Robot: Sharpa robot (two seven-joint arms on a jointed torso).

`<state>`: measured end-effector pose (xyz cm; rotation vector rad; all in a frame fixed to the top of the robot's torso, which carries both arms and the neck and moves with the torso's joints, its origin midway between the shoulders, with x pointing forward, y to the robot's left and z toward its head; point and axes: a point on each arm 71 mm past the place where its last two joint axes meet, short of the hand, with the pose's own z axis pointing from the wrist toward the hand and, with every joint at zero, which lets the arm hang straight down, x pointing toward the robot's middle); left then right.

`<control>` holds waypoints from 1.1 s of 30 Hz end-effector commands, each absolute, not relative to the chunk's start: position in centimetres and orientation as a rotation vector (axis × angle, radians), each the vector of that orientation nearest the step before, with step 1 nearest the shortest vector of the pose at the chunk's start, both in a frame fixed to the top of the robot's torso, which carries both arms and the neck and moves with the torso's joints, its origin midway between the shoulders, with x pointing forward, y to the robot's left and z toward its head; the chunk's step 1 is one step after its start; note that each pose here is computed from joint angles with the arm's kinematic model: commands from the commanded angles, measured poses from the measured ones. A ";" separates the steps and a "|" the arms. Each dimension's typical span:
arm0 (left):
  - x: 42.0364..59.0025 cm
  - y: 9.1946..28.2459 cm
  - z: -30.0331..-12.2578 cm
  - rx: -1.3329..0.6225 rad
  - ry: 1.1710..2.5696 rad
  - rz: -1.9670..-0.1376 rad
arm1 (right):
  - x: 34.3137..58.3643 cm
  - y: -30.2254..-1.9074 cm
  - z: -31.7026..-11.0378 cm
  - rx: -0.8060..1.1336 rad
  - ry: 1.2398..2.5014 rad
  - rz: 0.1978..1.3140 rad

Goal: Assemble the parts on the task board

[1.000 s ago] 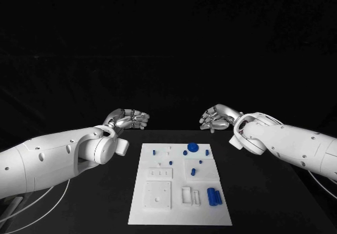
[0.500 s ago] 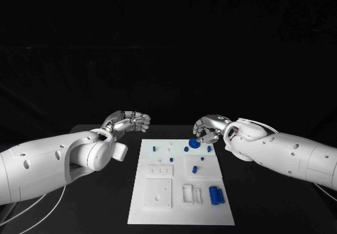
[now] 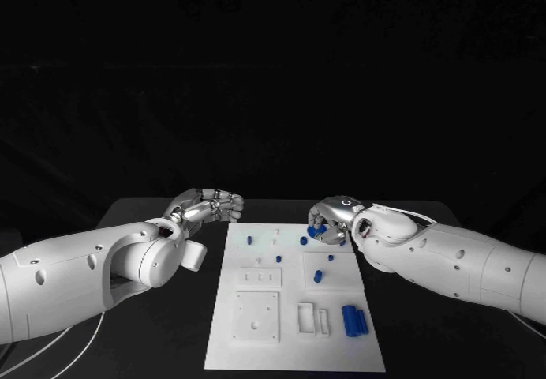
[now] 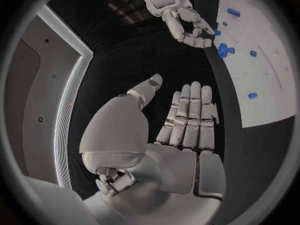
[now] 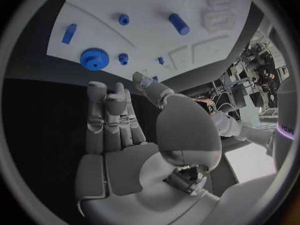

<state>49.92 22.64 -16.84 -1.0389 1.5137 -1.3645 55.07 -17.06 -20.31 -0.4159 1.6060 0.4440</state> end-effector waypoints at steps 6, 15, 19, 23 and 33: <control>49.6 22.1 -16.5 -1.030 1.517 -1.407 | 55.1 -16.7 -20.9 -0.450 1.590 0.382; 49.3 22.0 -16.2 -1.030 1.523 -1.419 | 55.7 -16.5 -20.9 -0.467 1.557 0.343; 49.2 22.0 -16.0 -1.028 1.520 -1.425 | 55.8 -16.6 -20.9 -0.465 1.547 0.341; 49.2 21.9 -15.8 -1.026 1.518 -1.428 | 55.8 -16.1 -20.9 -0.472 1.549 0.347; 49.1 21.6 -15.6 -1.022 1.522 -1.438 | 55.8 -15.5 -21.0 -0.481 1.558 0.350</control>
